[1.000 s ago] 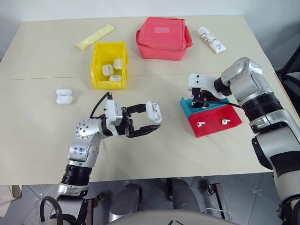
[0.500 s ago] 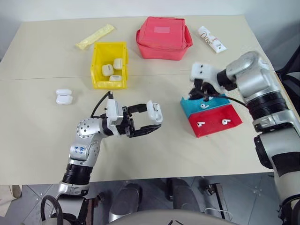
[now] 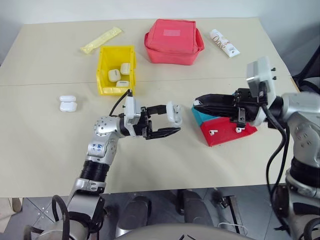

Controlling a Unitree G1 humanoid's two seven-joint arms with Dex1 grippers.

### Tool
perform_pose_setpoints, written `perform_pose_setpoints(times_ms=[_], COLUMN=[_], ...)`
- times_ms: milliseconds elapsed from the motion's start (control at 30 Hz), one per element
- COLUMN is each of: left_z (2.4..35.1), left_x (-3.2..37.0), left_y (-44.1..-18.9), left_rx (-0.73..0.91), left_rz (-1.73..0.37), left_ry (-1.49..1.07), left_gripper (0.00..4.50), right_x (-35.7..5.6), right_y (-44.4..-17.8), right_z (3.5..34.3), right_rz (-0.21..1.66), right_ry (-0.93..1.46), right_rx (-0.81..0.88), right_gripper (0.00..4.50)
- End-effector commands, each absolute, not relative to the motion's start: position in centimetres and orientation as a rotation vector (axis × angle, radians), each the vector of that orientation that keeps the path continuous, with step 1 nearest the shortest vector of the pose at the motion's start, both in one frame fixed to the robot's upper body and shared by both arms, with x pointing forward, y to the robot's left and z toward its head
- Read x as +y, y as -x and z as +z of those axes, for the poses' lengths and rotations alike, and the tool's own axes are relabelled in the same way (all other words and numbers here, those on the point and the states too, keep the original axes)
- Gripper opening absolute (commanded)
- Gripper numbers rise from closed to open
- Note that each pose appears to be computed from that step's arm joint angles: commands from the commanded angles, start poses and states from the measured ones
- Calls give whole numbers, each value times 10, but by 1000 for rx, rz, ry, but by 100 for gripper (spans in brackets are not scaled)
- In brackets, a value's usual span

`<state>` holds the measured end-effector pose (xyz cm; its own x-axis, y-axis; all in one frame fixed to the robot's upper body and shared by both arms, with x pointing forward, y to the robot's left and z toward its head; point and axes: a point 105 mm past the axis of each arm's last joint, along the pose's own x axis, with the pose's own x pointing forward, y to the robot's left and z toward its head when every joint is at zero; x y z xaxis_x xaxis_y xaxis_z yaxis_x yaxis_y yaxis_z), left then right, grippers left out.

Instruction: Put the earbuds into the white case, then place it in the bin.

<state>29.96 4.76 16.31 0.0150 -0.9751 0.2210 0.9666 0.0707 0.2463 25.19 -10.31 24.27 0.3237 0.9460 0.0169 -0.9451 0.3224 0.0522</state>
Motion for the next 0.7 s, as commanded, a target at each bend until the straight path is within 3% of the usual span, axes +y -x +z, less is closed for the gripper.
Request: perform_pose_setpoints(times_ms=[33, 267, 700], left_z=[175, 180, 186], left_x=[39, 30, 30], left_y=[-299, -299, -294], left_rx=[-428, -452, -484], left_rz=[-1562, -1612, -1622], left_ry=[-45, -32, -21], left_gripper=[276, 276, 276], right_x=[-92, -82, -90], right_y=[-229, -228, -233], right_z=[248, 237, 210], right_rz=[1232, 1144, 1034], right_ry=[-161, -325, -393], right_rx=[-36, -19, 98], right_gripper=[47, 47, 47])
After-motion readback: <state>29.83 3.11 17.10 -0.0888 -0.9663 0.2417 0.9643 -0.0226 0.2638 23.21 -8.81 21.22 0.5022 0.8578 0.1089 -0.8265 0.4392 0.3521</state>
